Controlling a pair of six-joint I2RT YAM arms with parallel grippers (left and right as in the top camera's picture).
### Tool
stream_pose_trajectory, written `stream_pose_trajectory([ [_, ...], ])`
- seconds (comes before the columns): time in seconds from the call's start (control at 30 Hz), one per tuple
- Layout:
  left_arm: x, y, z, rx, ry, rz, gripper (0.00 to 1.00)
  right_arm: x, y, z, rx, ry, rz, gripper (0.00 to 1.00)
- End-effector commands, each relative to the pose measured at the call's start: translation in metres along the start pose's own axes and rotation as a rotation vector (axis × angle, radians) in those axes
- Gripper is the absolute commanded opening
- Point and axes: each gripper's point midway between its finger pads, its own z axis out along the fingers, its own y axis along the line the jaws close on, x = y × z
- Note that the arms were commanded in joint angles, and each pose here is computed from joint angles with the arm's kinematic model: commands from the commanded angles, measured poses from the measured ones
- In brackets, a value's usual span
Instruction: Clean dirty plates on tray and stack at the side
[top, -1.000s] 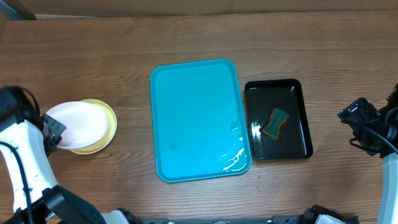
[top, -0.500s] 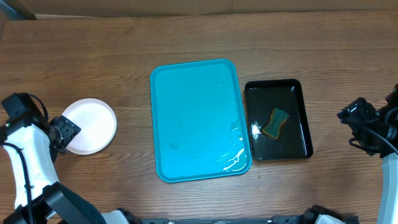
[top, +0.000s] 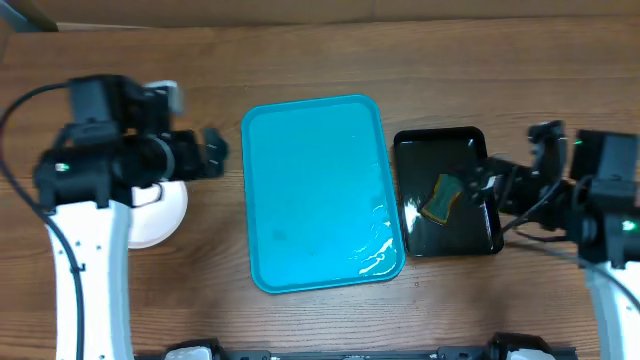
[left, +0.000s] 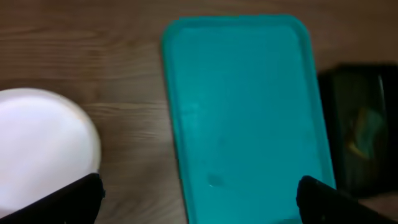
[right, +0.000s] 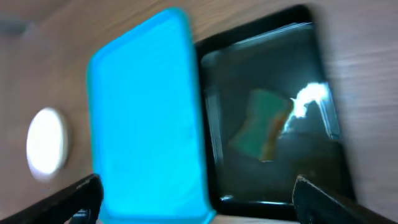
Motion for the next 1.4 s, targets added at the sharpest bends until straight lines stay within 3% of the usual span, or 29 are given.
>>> stream_pose_trajectory([
  [0.0,0.007,-0.027,-0.006,-0.016,0.007,0.168,1.0,0.005,0.041,-0.008,-0.104,-0.023,-0.155,1.0],
  [0.2,0.012,-0.048,0.006,0.002,0.041,0.237,1.0,0.011,0.055,-0.003,-0.14,0.001,-0.2,1.0],
  [0.7,0.012,-0.047,0.024,0.001,0.086,0.235,1.0,0.015,0.055,-0.006,-0.14,0.004,-0.202,1.0],
  [0.8,0.012,-0.047,0.025,0.0,0.088,0.235,1.0,0.004,0.05,-0.021,-0.083,-0.119,-0.254,1.0],
  [0.9,0.012,-0.047,0.025,0.0,0.089,0.234,1.0,-0.011,0.049,-0.046,-0.042,-0.336,-0.318,1.0],
  [1.1,0.012,-0.047,0.025,0.0,0.089,0.235,1.0,-0.002,0.022,-0.075,0.052,-0.64,-0.346,1.0],
  [1.37,0.012,-0.047,0.025,0.0,0.089,0.235,1.0,0.02,-0.019,-0.053,0.103,-0.797,-0.332,1.0],
])
